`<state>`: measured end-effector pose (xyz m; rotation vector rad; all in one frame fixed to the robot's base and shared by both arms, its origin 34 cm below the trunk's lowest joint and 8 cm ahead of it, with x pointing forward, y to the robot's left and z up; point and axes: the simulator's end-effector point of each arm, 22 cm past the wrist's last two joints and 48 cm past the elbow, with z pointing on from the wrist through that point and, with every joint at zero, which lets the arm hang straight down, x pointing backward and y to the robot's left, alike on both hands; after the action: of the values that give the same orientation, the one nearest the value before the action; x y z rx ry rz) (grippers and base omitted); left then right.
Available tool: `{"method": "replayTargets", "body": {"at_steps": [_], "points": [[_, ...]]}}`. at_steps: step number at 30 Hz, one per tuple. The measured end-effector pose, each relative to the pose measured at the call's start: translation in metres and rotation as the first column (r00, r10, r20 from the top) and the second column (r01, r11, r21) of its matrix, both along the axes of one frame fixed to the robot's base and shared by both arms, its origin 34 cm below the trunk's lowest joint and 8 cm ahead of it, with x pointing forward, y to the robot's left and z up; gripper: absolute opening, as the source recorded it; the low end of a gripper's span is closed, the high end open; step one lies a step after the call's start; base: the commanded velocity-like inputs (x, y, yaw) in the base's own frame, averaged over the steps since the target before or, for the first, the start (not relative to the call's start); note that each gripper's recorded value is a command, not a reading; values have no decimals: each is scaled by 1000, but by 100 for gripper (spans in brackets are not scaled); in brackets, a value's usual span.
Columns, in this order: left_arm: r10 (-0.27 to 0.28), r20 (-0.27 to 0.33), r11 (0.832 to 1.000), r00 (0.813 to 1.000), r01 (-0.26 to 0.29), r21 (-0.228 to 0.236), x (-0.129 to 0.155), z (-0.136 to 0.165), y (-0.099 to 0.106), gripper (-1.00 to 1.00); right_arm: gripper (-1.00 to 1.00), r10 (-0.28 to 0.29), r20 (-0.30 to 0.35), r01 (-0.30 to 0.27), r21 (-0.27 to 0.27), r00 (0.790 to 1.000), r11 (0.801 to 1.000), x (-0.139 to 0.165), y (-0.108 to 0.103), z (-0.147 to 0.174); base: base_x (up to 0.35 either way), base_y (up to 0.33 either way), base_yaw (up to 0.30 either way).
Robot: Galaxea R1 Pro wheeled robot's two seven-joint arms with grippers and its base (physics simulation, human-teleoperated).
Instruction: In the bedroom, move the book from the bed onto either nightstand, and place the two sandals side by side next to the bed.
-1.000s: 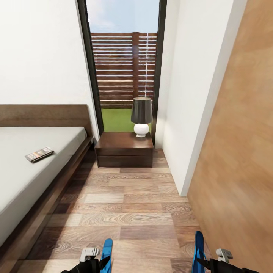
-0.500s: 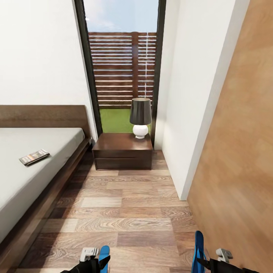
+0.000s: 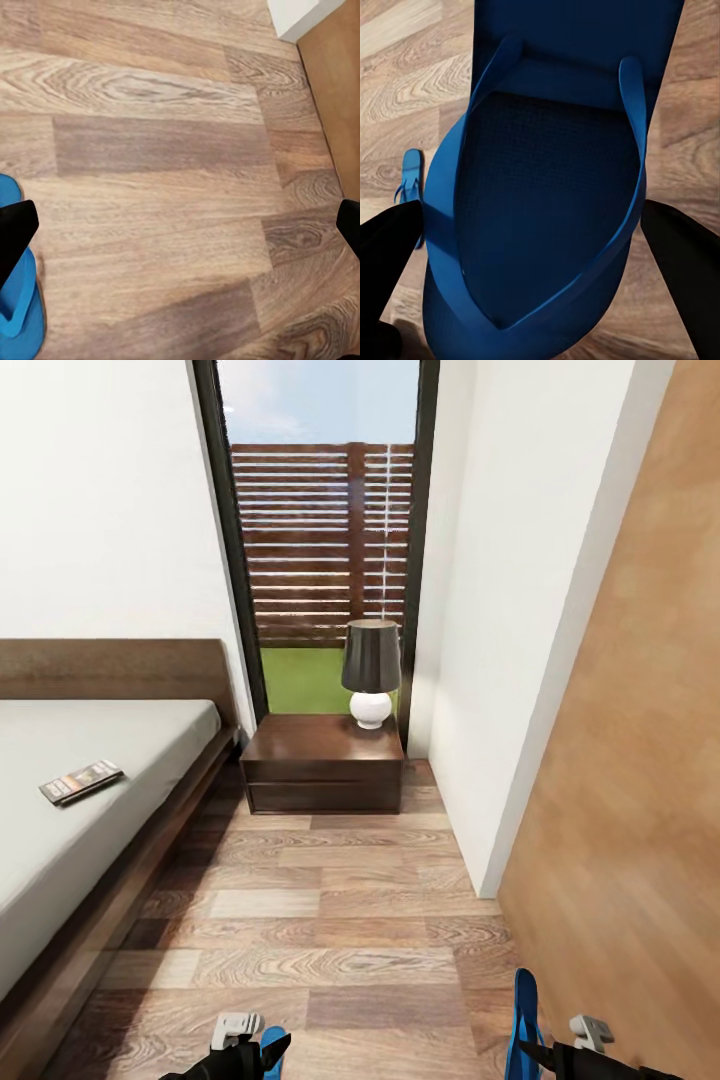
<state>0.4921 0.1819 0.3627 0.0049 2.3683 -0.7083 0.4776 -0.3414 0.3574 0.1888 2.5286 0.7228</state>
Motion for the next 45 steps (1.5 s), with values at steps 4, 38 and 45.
{"method": "replayTargets", "body": {"at_steps": [4,38,45], "points": [[0,0,1000,1000,0,0,0,0,0,100,-100,0,0,0,0,1000,1000,0,0,0,8,0,49],[-1,-1,1000,1000,1,0,0,0,0,100,-100,-1,0,1,1,1000,1000,0,0,0,0,0,120],[-11,16,1000,1000,11,-5,6,6,-8,100,-100,0,0,0,1,1000,1000,0,0,0,0,0,1]]}}
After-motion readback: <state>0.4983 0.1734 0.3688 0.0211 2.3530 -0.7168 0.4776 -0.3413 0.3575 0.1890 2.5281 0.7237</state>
